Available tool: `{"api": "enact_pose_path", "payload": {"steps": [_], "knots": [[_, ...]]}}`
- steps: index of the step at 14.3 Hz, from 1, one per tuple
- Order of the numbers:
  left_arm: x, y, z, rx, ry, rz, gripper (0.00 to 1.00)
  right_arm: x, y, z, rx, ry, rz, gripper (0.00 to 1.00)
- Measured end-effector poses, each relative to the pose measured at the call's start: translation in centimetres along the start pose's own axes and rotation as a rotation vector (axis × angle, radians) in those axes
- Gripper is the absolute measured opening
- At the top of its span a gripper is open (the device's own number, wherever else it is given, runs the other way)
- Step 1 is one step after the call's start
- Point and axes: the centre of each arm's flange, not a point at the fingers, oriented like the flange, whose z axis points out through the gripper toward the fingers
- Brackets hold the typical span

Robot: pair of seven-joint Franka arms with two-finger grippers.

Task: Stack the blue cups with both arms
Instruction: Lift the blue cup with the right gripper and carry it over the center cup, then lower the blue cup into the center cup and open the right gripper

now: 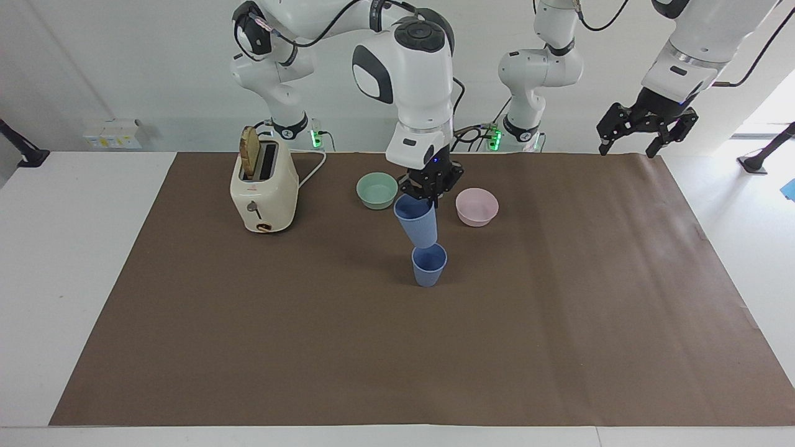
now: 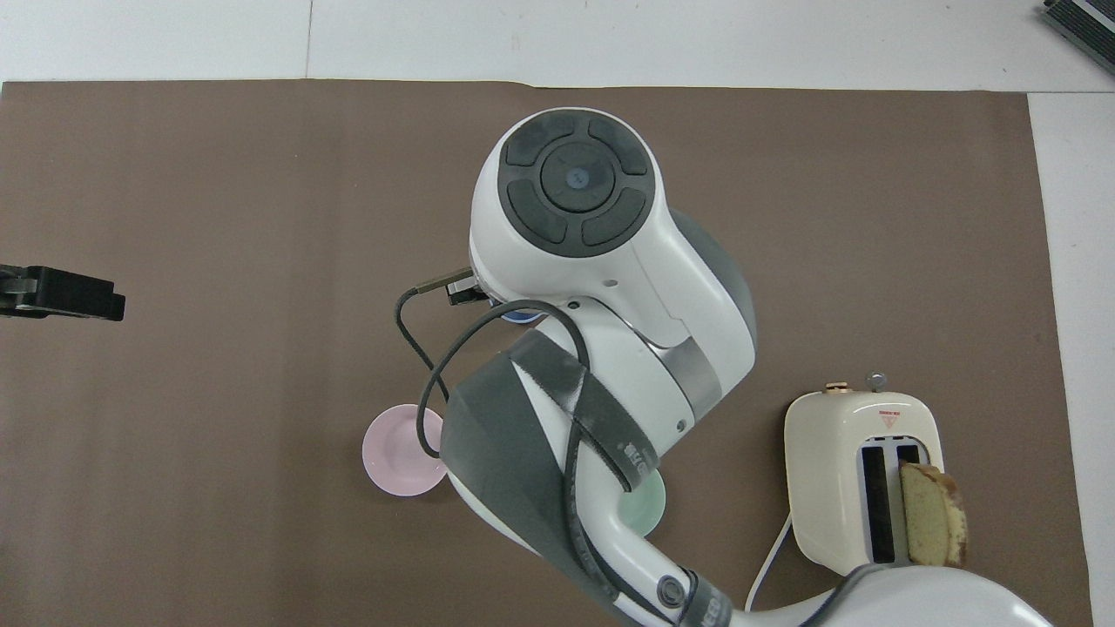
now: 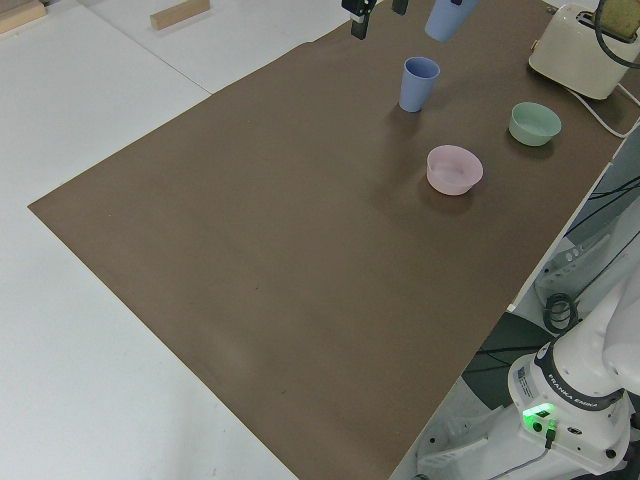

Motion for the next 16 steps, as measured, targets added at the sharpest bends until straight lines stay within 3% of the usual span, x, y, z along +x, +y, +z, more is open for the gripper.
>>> {"api": "enact_pose_path", "payload": {"steps": [4, 8, 16], "knots": [[0.0, 0.0, 0.0, 0.000, 0.000, 0.000, 1.00, 0.7, -0.2, 1.1, 0.023, 0.037, 0.000, 0.05], [0.0, 0.0, 0.0, 0.000, 0.000, 0.000, 1.00, 1.3, -0.1, 4.5, 0.024, 0.010, 0.004, 0.05], [0.0, 0.0, 0.0, 0.000, 0.000, 0.000, 1.00, 0.8, 0.0, 7.1, 0.008, -0.035, 0.001, 0.05]]}}
